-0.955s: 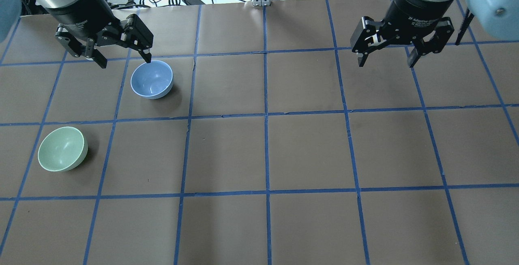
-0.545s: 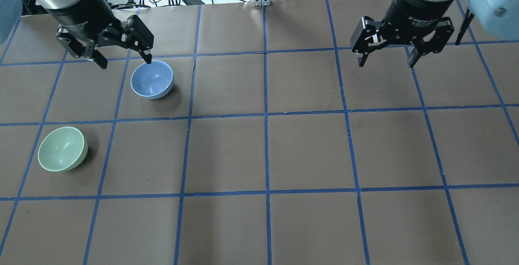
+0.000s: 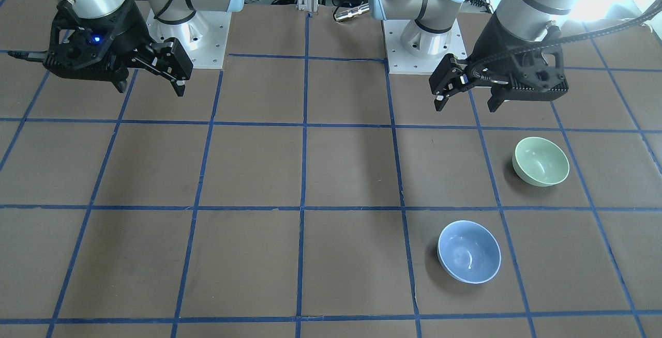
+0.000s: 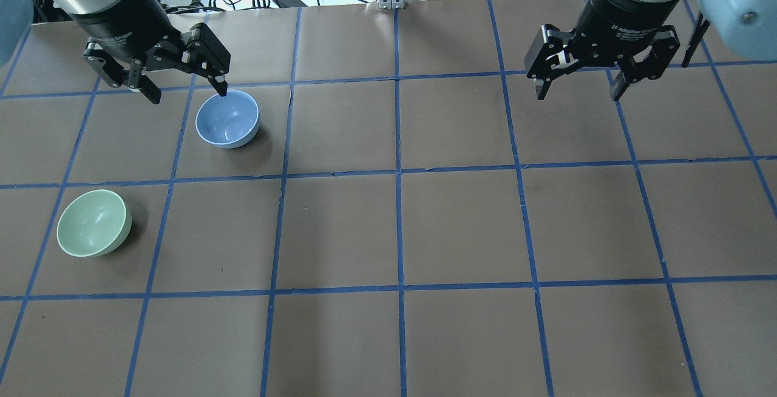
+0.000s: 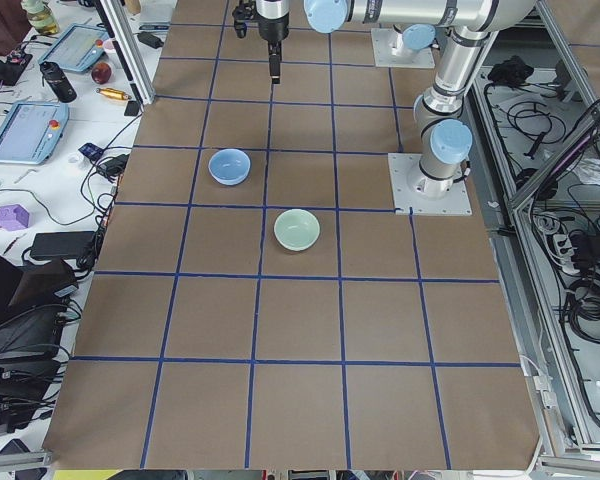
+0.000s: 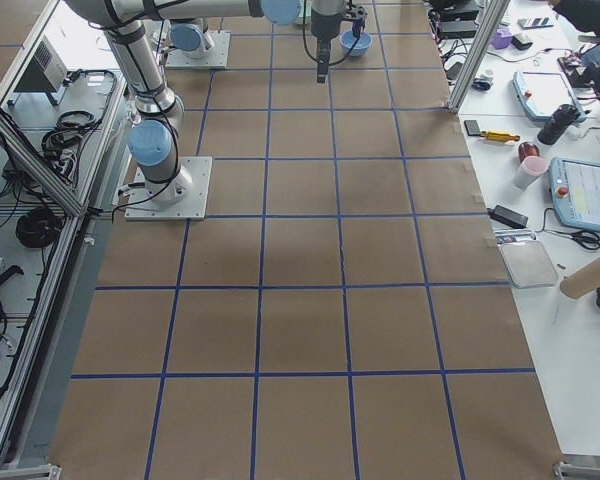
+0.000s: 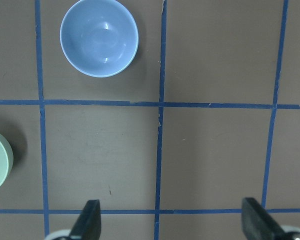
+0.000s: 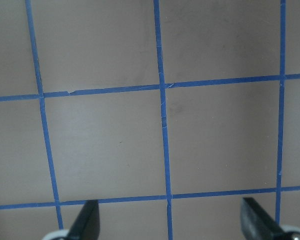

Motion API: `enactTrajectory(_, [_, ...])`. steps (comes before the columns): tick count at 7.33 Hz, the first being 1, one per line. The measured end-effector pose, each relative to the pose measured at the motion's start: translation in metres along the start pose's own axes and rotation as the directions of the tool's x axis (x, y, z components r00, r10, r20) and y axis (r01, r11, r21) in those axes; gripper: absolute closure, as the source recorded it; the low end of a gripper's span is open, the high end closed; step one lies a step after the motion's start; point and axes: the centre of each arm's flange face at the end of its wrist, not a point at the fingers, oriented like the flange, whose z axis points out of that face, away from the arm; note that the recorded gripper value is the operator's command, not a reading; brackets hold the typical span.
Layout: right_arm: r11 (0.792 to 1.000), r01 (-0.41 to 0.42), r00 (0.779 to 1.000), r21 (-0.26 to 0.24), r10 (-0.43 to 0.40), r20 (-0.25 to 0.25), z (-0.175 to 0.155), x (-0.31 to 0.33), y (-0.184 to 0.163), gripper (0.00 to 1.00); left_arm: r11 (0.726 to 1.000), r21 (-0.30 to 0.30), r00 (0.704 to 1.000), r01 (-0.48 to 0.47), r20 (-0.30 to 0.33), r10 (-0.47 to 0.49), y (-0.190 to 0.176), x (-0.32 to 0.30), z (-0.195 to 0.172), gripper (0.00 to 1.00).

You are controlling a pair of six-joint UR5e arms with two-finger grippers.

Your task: Stack green bowl on blue bowl

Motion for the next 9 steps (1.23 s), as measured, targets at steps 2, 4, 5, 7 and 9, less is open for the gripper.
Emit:
enactTrajectory(2, [1.0,0.0,1.0,0.0,0.0,0.0,0.0,0.0,0.0,0.0,1.0,-0.001,1.0,-0.003,0.004,0.003,0.0,-0.001,0.0,0.0])
enactTrajectory(4, [1.0,0.0,1.0,0.0,0.0,0.0,0.0,0.0,0.0,0.0,1.0,-0.006,1.0,-0.015,0.027,0.015,-0.003,-0.009,0.004,0.0])
enactTrajectory(5, [1.0,0.0,1.0,0.0,0.0,0.0,0.0,0.0,0.0,0.0,0.999,-0.008,0.998,-0.046,0.033,0.046,-0.008,-0.021,0.006,0.0])
enactTrajectory(7, [1.0,0.001,1.0,0.0,-0.001,0.0,0.0,0.0,0.0,0.0,0.995,-0.031,0.995,-0.096,0.028,0.097,-0.016,-0.066,0.017,0.0])
enactTrajectory(9, [1.0,0.001,1.0,-0.001,-0.001,0.0,0.0,0.0,0.0,0.0,0.99,-0.057,0.991,-0.13,0.01,0.131,-0.018,-0.128,0.043,0.0])
